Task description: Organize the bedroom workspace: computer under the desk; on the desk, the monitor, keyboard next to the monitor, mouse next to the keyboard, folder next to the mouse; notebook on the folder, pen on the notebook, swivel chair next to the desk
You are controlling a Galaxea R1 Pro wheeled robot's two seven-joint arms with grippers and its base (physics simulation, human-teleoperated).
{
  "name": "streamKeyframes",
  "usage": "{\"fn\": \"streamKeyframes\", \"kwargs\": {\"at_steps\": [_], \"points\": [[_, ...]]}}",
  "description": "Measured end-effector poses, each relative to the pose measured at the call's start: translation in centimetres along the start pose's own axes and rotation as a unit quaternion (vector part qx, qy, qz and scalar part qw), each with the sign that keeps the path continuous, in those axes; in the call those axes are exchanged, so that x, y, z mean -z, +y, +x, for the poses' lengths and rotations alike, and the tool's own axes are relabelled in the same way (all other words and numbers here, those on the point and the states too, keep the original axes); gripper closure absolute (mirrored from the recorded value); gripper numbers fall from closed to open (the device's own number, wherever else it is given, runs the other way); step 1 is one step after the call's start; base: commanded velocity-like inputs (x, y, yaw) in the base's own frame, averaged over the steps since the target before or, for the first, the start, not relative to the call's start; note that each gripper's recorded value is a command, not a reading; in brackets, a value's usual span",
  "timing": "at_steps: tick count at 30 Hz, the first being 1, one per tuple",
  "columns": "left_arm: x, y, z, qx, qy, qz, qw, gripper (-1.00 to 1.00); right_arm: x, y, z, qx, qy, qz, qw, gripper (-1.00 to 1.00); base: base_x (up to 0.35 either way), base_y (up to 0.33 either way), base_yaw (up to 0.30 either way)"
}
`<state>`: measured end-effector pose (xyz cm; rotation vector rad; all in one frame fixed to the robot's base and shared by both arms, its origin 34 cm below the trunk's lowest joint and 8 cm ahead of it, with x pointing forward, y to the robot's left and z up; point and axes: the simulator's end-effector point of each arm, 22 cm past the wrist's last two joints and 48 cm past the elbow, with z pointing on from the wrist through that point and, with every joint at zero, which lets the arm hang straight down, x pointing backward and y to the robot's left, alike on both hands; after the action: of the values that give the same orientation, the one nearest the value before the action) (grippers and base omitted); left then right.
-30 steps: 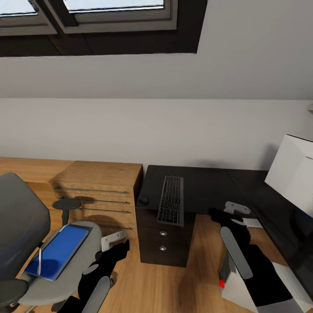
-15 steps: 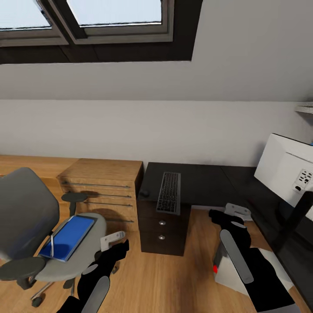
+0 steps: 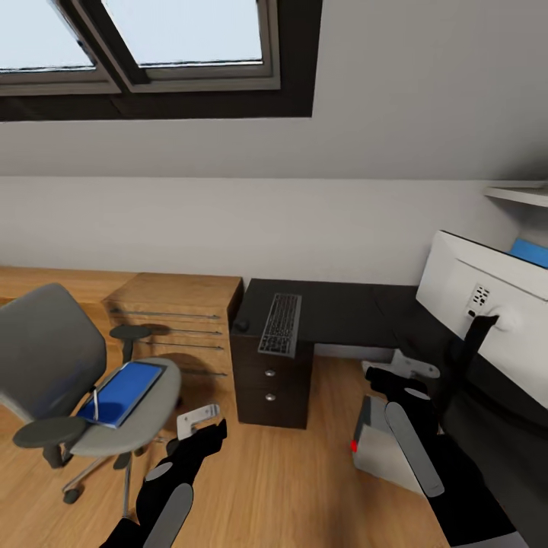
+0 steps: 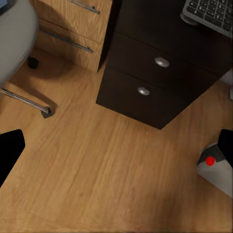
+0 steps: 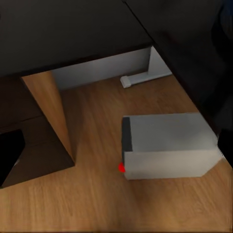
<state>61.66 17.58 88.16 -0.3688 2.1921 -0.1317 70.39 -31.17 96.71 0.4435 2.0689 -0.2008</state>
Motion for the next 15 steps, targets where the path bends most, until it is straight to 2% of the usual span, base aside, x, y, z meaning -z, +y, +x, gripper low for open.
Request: {"fn": "streamKeyframes", "kwargs": {"at_steps": [15], "points": [[1.3,-0.5,-1.2,0.0,0.001,0.002,1.0,-1.0,1.1,-0.1,-1.4,0.0,0.0,0.0,1.0,-1.0,-0.303,-0.193,0.0]]}}
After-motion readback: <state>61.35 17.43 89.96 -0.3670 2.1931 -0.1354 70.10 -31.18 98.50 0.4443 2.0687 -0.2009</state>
